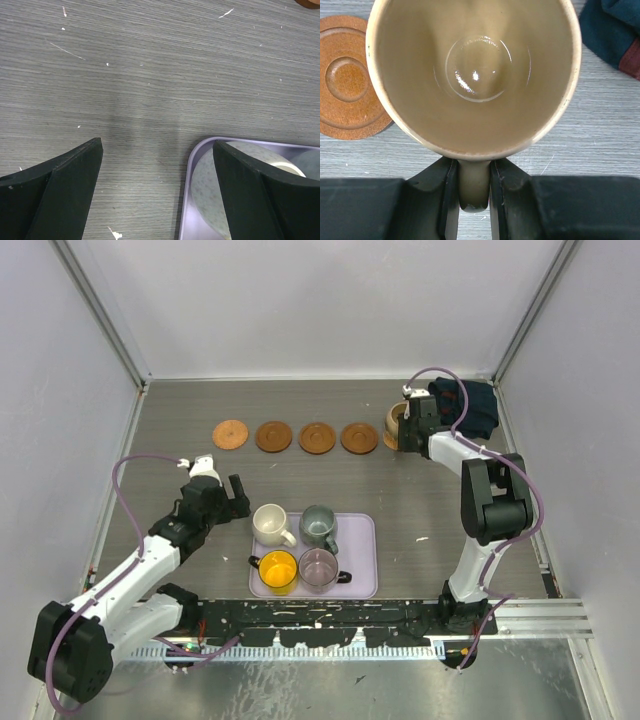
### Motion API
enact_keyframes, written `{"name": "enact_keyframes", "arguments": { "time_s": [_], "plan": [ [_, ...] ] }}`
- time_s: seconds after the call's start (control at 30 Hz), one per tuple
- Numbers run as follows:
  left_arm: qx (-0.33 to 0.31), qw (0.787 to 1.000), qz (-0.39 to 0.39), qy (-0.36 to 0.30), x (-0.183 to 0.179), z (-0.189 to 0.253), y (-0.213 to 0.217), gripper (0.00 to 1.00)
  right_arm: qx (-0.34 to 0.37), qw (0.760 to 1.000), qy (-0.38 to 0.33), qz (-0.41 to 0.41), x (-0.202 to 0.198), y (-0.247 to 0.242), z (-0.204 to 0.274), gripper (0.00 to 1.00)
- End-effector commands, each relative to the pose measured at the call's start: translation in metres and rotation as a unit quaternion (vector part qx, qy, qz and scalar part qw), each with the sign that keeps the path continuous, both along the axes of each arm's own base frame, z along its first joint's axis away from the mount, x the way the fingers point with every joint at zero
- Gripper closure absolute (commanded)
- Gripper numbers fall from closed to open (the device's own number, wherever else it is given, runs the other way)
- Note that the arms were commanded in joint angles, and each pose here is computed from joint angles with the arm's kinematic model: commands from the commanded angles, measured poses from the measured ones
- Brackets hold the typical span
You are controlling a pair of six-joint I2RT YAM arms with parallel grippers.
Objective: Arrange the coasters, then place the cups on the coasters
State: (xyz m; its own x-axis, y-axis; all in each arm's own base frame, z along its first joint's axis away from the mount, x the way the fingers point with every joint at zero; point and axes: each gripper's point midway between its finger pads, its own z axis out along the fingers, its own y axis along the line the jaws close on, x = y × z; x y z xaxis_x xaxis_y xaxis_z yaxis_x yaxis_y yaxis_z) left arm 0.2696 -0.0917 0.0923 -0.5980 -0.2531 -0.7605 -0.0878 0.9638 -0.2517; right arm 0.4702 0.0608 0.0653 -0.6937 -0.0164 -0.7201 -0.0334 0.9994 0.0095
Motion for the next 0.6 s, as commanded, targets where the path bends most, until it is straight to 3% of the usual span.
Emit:
{"name": "enact_keyframes", "arguments": {
  "time_s": [0.0,0.57],
  "plan": [
    [-0.009,0.999,-0.001,-0.049,0.018,0.029,-0.006,0.07,0.011,0.995,-0.097,-0.005,0.030,0.004,0.048,0.99],
    [-0.006,0.999,-0.002,-0.046,0.017,0.026,-0.005,0.07,0.010,0.996,-0.088,-0.011,0.027,0.002,0.034,0.99]
  ]
}}
